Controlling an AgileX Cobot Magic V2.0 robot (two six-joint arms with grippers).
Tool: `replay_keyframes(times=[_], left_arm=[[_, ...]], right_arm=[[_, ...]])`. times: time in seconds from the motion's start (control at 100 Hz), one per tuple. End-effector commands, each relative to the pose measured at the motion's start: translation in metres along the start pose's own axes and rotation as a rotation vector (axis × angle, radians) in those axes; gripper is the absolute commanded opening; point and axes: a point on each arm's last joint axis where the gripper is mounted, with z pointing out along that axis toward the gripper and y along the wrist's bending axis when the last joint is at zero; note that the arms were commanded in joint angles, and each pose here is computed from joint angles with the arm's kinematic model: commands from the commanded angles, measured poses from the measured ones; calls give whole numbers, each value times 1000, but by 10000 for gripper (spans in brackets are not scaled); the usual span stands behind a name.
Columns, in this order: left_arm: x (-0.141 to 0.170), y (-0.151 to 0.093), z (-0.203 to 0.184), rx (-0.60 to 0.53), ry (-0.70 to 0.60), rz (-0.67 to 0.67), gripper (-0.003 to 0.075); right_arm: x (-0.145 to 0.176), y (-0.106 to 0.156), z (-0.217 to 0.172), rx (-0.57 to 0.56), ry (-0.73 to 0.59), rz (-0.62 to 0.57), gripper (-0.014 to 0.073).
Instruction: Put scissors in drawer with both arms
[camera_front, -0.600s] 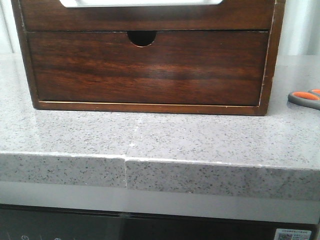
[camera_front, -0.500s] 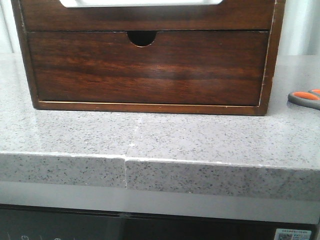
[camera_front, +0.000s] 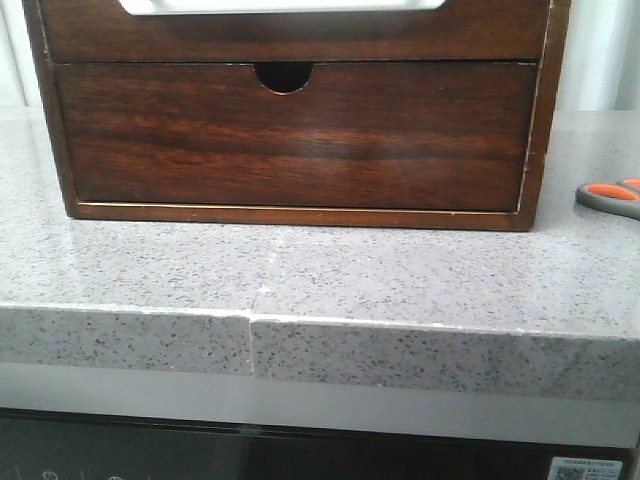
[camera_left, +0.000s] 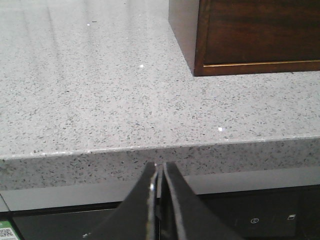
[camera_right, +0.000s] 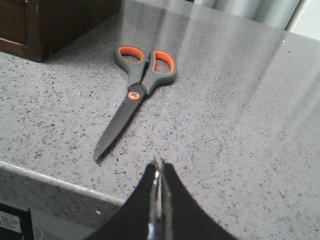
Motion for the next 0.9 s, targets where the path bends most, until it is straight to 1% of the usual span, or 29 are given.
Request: replay_keyframes(times=[0.0,0.16,0.27,0.36,0.41,0.46,0.49,0.54,0.76,0.89], left_arm=[[0,0,-1,1,-67,-13,-20],[0,0,-1,1,-70,-13,-20],[-3,-1,-1,11,-109,-42,-20],[-7,-1,-1,17,-154,-55,-20],[-8,-2,-2,37,-163,-137,-20],[-8,-5,-2,76,-154,-286,-20],[-8,-6,-2,92,-149,-345,-20],[-8,-7,-2,108,-148,-403,-20],[-9,-7,-2,109,-150,-406,-20],[-9,-7,-2,109,-150,-409,-20]], right_arm=[[6,1,1,11,-19,-10,-46],[6,1,1,11,-19,-10,-46],[5,1,1,13,-31,-10,-46],[1,0,1,22,-80,-10,-46],[-2,0,1,27,-109,-10,-46],[-4,-1,1,32,-134,-10,-46],[-5,-1,0,34,-146,-10,-46],[-7,-1,0,37,-161,-10,-46],[-13,-2,-1,49,-226,-10,-46],[-13,-2,-1,50,-237,-11,-46]])
